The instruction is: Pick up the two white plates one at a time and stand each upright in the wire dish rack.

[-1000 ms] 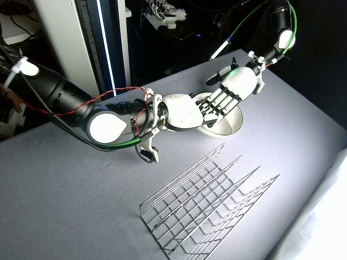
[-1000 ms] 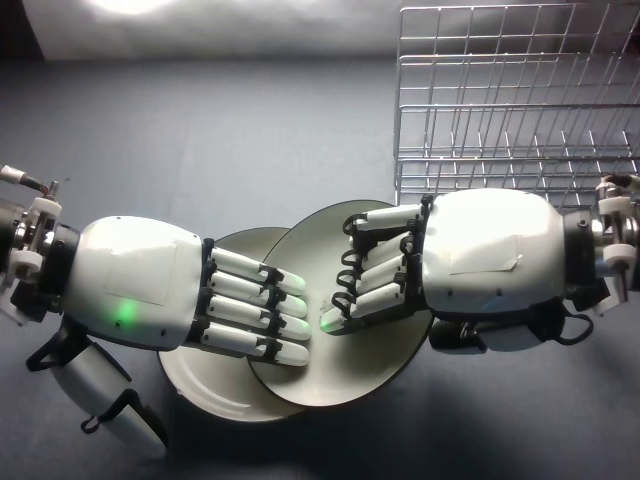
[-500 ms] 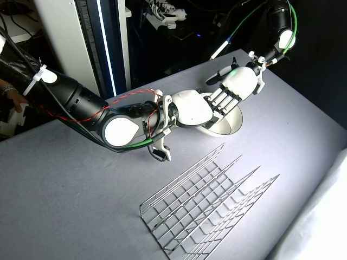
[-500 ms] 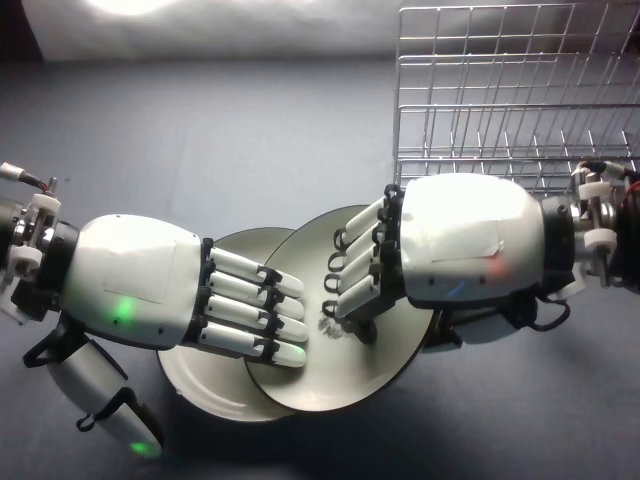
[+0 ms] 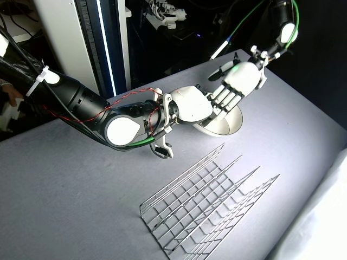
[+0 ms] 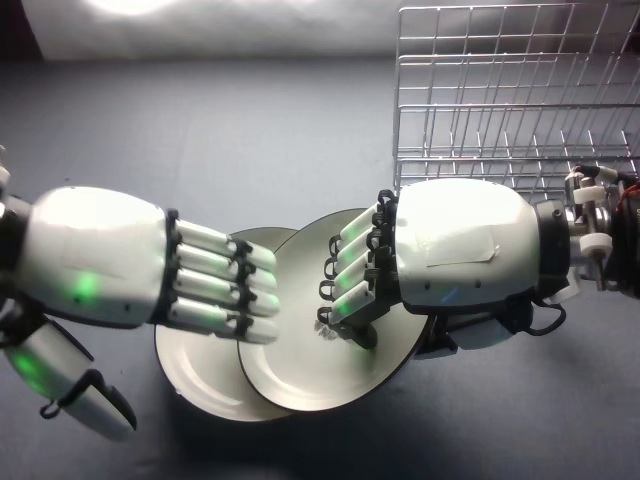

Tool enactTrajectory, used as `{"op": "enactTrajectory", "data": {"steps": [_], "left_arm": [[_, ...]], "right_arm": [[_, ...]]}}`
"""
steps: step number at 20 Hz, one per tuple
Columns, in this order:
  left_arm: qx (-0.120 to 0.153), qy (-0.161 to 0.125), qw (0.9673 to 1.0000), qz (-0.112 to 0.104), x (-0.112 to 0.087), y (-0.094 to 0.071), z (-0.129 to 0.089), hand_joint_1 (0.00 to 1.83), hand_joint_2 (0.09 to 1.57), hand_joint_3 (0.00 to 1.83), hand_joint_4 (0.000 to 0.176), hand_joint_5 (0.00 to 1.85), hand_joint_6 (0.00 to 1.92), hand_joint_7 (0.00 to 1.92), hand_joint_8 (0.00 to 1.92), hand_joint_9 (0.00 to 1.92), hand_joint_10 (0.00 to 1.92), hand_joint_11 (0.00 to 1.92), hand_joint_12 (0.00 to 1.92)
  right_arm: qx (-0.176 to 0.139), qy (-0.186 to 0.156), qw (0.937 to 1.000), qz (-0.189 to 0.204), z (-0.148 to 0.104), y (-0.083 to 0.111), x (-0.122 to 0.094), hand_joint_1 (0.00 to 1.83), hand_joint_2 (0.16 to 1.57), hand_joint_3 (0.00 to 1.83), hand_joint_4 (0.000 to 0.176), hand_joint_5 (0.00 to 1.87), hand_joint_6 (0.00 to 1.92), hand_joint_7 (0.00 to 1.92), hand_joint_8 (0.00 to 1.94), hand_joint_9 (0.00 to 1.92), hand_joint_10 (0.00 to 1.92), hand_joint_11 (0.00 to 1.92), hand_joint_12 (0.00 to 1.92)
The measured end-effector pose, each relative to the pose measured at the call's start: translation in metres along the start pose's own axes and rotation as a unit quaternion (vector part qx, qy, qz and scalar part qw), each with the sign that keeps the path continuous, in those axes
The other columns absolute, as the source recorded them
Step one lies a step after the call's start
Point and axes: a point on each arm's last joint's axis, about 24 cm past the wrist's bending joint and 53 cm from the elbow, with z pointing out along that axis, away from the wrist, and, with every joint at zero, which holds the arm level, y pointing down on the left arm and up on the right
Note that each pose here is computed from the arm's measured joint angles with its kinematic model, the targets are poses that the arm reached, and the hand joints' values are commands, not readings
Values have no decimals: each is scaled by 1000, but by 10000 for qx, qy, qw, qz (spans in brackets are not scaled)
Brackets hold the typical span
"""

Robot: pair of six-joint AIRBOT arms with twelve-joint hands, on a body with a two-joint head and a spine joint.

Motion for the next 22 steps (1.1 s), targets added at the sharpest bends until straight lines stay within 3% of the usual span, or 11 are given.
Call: {"op": "enactTrajectory", "data": {"steps": [2,4,7,11,16,18,20,22], "left_arm": [[-124,-128,9998,-3,-11,-3,-13,0,1109,1,0,0,0,0,0,0,0,0,0],[-310,-202,9992,-176,-17,2,-25,0,1120,6,0,0,0,0,0,0,0,0,0],[-752,-473,9953,-397,-31,15,-57,0,1120,5,0,0,0,0,0,0,0,0,0],[-1023,-603,9920,-440,-36,19,-87,0,1108,0,0,0,0,0,0,0,0,0,0],[-1309,-823,9858,-650,-41,31,-111,0,1116,3,0,0,0,0,0,0,0,0,0],[-1407,-777,9844,-710,-34,36,-114,0,1112,1,0,0,0,0,0,0,0,0,0],[-1366,-496,9867,-724,-15,36,-109,0,1109,0,0,0,0,0,0,0,0,0,0],[-1384,-414,9873,-658,-10,40,-107,0,1111,0,0,0,0,0,0,0,0,0,0]], "right_arm": [[-35,-23,10000,-34,0,2,-3,1374,1121,1,0,828,1151,1007,954,929,1163,750,1308],[-52,-57,9999,-75,-1,4,-9,1372,1125,0,0,830,1156,995,980,921,1172,761,1312],[-67,-72,9997,-206,-7,8,-18,1369,1140,0,0,781,1204,983,1005,899,1210,725,1345],[-41,-159,9996,-221,-11,19,-32,1367,1147,0,0,762,1231,959,1042,898,1216,704,1359],[-64,-295,9993,-204,-13,35,-49,1363,1153,1,0,762,1245,953,1055,871,1242,688,1358],[-100,-402,9989,-212,-14,41,-60,1366,1146,2,0,775,1209,968,1051,875,1234,667,1348],[-85,-497,9985,-202,-15,47,-70,1367,1148,0,0,754,1211,969,1055,887,1224,700,1337],[-94,-579,9981,-170,-16,52,-78,1369,1140,0,0,784,1173,981,1028,899,1218,708,1337]]}}
